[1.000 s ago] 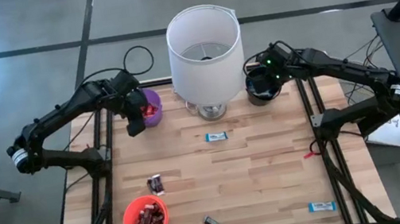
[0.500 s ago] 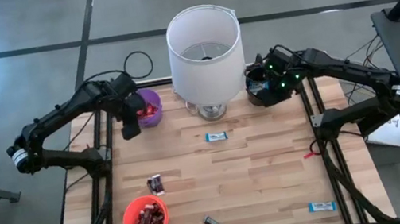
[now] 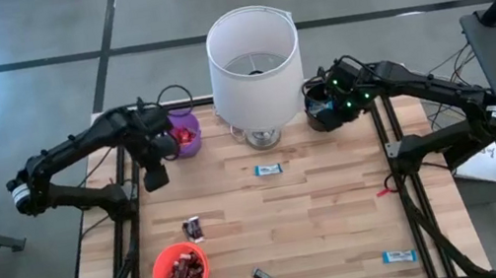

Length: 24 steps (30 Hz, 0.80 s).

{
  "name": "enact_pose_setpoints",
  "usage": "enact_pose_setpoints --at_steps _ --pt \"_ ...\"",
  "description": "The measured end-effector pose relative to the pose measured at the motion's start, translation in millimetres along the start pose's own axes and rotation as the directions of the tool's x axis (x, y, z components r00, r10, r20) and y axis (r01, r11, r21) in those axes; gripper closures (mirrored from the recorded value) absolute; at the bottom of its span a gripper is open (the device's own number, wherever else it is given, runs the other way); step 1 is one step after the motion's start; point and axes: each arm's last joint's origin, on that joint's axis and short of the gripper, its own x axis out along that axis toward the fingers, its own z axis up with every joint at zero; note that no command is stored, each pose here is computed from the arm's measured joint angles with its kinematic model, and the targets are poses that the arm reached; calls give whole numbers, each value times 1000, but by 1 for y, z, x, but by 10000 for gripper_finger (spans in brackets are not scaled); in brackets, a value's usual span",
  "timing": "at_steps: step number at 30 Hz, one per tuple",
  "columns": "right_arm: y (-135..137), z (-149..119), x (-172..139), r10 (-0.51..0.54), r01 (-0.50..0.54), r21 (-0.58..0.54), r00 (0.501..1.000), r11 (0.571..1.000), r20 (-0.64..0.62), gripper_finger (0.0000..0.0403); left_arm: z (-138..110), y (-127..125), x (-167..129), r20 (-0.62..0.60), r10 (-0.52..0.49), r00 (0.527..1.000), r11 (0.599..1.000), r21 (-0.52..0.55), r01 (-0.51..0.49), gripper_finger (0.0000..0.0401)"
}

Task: Sort candy
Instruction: Put the black chocolate into the orange bucket

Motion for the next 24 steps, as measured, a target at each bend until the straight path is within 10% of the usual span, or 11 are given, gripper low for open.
enact_pose_setpoints --at_steps 24 --pt "2 3 0 20 -20 3 999 1000 32 267 -3 -72 15 -56 -71 996 989 123 77 274"
